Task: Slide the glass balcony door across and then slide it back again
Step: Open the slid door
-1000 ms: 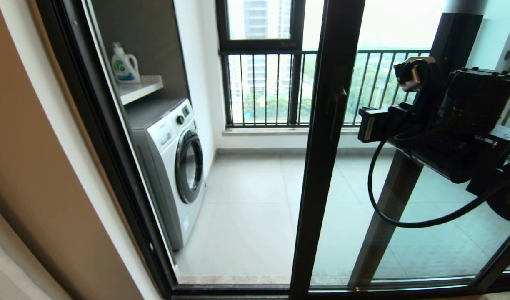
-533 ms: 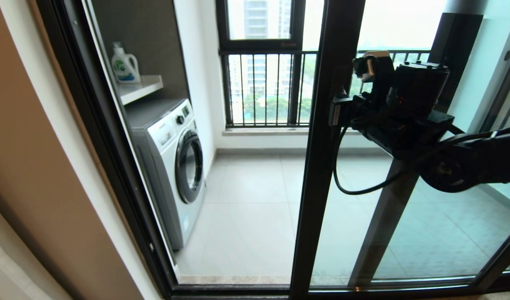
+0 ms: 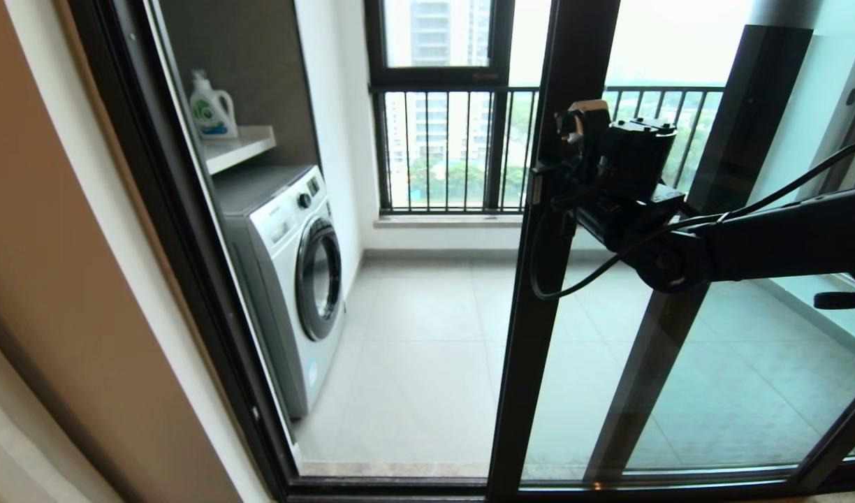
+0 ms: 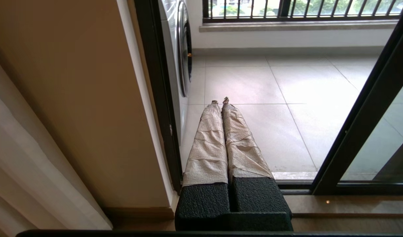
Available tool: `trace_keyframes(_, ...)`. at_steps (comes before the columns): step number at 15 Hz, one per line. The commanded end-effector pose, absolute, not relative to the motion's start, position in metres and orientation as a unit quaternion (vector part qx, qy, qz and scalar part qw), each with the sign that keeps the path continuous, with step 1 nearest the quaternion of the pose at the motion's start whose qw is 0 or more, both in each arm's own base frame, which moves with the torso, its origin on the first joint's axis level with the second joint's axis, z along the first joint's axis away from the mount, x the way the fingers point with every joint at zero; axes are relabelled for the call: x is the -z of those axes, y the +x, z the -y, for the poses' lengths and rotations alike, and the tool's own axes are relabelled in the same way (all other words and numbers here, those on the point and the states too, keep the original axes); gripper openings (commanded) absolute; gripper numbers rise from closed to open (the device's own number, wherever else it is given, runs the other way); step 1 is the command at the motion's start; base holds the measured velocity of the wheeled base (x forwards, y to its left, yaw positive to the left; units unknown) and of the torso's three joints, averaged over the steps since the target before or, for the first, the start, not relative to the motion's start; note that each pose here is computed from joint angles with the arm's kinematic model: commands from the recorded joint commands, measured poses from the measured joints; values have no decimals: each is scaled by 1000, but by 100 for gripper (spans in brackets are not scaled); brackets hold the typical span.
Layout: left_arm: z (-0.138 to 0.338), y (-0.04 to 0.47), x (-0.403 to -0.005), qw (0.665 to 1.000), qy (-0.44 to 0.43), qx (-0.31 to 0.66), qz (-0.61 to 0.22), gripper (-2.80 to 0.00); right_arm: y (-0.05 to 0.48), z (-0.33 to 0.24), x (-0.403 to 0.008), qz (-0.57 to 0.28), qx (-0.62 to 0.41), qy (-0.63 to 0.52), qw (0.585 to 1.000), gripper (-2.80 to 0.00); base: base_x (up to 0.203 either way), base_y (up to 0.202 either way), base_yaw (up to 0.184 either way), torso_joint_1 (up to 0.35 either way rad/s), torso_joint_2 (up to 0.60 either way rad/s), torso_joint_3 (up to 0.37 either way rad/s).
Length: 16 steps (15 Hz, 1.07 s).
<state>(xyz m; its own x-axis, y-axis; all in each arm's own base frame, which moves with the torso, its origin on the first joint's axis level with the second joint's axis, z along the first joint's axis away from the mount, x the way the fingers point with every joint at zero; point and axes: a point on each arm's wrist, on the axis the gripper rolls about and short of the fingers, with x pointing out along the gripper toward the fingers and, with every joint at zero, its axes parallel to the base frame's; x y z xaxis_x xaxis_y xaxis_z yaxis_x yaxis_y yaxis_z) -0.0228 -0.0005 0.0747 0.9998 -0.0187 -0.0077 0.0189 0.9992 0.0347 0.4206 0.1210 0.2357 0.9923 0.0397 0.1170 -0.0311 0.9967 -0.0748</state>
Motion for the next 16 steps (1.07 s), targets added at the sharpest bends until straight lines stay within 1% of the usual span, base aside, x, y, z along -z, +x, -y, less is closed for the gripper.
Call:
trace_keyframes(1, 0, -23, -75, 1000, 18, 9, -4, -280, 424, -113, -232, 54, -3, -38, 998, -280, 0, 0, 0, 0, 0, 0)
trace_keyframes(7, 0, -23, -75, 1000, 18, 9, -4, -280, 414, -98, -245, 64, 13, -36, 997, -280, 0, 0, 0, 0, 0, 0)
trace_keyframes(16, 0, -23, -75, 1000, 18, 9, -4, -280, 406, -34, -245, 53, 86, -42, 994, -280, 0, 0, 0, 0, 0, 0)
